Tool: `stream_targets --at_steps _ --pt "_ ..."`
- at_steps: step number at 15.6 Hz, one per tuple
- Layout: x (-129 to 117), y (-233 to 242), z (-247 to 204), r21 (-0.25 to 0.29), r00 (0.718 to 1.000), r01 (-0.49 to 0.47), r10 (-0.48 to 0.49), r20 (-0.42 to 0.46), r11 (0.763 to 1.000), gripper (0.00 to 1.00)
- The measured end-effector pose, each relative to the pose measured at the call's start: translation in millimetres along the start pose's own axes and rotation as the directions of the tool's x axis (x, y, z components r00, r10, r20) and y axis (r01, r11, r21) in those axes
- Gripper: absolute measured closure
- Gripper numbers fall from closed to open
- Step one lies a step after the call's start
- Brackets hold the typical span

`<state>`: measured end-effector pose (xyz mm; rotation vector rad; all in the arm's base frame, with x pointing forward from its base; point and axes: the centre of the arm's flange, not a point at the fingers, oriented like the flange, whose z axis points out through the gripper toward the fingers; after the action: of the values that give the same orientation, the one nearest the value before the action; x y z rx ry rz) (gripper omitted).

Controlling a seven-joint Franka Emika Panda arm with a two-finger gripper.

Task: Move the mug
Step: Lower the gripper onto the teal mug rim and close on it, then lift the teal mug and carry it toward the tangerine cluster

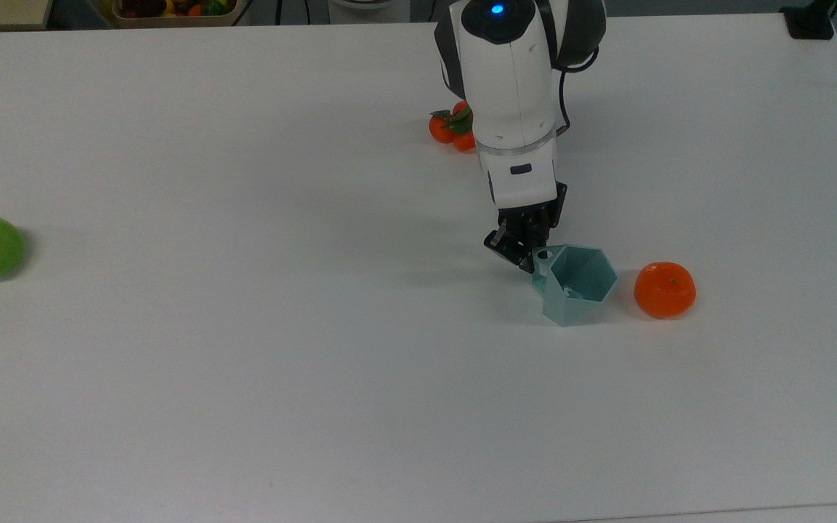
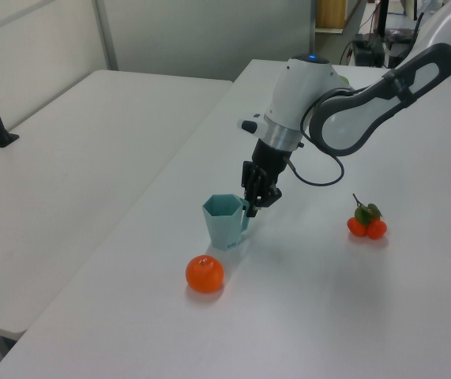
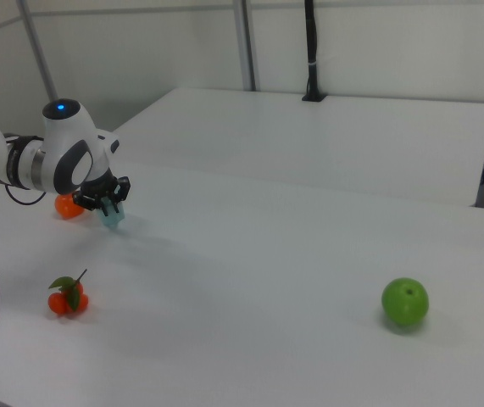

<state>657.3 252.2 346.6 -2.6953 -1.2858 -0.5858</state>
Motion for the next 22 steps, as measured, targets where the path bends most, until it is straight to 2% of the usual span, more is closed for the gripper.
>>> stream_targets --at_steps 18,22 --pt "5 2 -7 -0.008 1.0 -0.023 0.023 -0.014 1.0 0.75" --pt "9 6 -21 -0.021 0.999 -0.033 0.033 -0.032 0.999 0.76"
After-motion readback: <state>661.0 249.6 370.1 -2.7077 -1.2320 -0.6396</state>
